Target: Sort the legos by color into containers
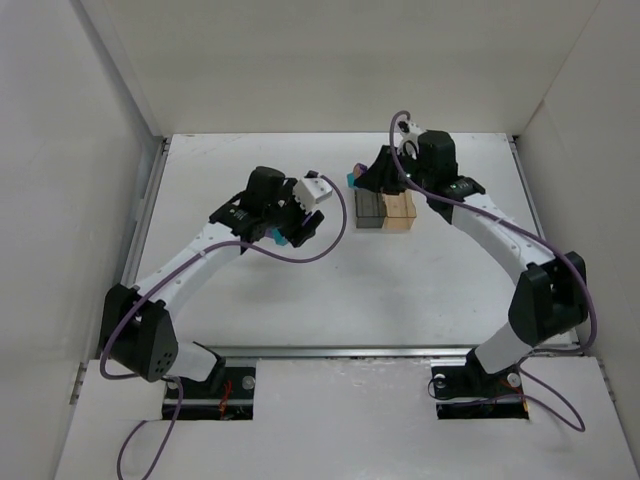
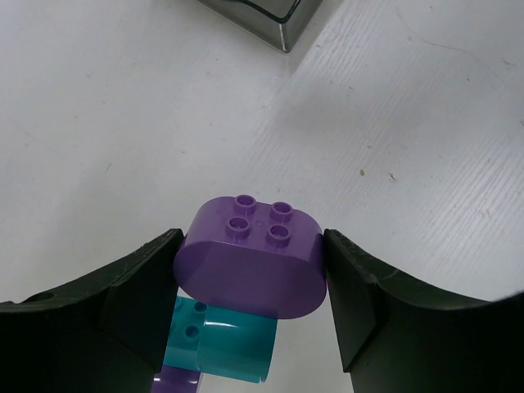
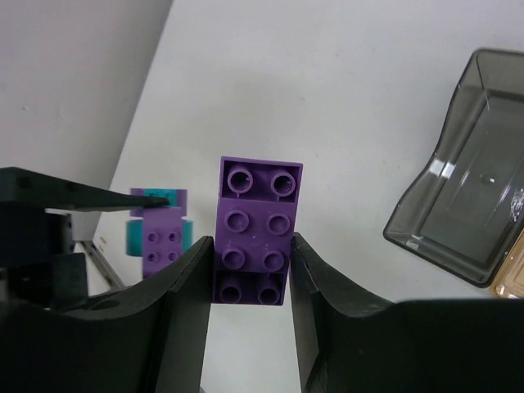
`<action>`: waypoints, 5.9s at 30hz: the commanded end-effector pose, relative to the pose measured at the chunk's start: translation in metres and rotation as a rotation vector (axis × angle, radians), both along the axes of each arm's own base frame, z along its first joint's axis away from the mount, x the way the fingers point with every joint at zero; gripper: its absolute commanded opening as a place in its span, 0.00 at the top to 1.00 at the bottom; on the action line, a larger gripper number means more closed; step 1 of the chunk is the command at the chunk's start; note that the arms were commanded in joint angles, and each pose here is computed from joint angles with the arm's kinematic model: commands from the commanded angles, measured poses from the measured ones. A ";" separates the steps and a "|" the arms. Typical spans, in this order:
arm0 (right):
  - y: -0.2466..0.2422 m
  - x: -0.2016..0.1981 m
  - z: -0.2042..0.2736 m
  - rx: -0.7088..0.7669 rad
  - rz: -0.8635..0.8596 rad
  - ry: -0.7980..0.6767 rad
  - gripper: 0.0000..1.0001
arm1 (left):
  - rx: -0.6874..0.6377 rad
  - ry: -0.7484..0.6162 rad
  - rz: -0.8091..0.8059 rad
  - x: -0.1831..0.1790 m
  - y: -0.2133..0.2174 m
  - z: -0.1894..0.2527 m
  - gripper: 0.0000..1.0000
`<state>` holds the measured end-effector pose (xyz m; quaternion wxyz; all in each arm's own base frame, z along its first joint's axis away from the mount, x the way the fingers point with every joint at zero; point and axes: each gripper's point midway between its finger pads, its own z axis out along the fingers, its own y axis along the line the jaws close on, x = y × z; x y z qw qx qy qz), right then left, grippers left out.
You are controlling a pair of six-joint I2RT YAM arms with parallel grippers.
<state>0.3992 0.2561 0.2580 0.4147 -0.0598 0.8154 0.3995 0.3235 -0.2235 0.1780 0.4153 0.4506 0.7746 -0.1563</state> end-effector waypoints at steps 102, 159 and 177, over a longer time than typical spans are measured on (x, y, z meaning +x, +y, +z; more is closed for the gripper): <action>-0.043 0.076 -0.072 -0.261 -0.195 0.096 0.15 | -0.166 -0.109 -0.131 -0.013 -0.050 0.060 1.00; 0.114 -0.043 -0.111 -0.542 0.183 0.027 0.02 | 0.014 -0.388 0.808 0.021 0.198 0.042 0.00; 0.171 -0.051 -0.214 -0.712 0.223 0.113 0.20 | -0.001 -0.358 1.054 -0.013 0.234 0.000 0.00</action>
